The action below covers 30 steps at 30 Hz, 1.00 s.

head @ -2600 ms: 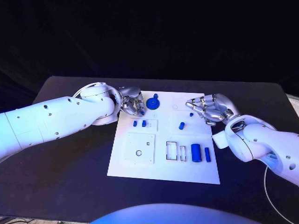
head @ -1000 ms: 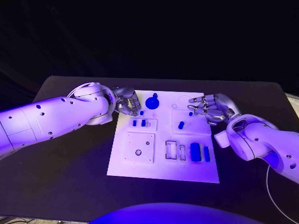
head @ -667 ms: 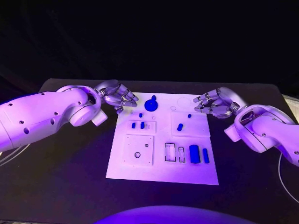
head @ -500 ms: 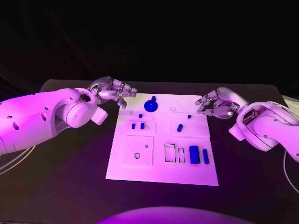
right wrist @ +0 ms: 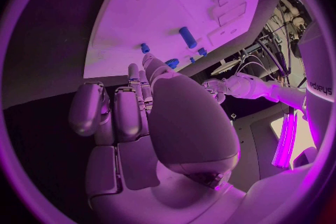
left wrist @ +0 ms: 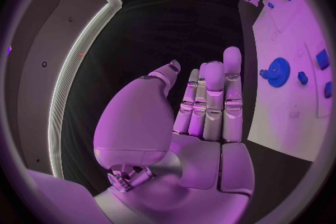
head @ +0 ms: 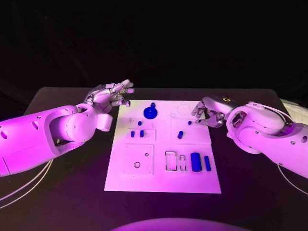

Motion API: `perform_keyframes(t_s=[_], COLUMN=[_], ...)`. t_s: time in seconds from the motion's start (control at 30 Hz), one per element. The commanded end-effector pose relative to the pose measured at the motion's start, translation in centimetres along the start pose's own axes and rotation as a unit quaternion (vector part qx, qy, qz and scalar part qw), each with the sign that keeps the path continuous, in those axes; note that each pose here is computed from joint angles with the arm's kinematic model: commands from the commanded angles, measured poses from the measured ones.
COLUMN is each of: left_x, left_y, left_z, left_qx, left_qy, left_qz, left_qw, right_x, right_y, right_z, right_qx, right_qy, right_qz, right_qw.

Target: Assemble the parts on the task board

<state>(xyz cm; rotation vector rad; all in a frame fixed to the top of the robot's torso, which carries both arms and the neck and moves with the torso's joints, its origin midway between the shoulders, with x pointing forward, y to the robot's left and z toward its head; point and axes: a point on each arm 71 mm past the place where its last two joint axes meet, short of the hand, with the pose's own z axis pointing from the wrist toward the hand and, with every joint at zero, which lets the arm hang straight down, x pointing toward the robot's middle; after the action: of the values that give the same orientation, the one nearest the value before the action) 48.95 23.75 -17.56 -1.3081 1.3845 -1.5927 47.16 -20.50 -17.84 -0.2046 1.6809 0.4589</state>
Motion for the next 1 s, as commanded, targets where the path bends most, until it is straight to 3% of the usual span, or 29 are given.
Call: perform_keyframes(t_s=[0.03,0.43,1.0], left_x=[-0.15,0.17,0.37], left_y=[-0.42,-0.41,-0.35], left_z=[-0.13,-0.36,-0.35], left_qx=[0.031,0.031,0.026], left_qy=[-0.017,-0.005,0.002], left_qz=[-0.034,-0.040,-0.036], left_qw=[0.999,0.999,0.999], right_x=[0.5,2.0,2.8], right_y=[0.2,1.9,2.2], right_z=[0.5,1.6,1.9], right_qx=[0.012,-0.006,-0.016], right_qy=[0.021,0.042,0.065], right_qz=[-0.072,-0.090,-0.082], right_qw=[0.997,0.995,0.994])
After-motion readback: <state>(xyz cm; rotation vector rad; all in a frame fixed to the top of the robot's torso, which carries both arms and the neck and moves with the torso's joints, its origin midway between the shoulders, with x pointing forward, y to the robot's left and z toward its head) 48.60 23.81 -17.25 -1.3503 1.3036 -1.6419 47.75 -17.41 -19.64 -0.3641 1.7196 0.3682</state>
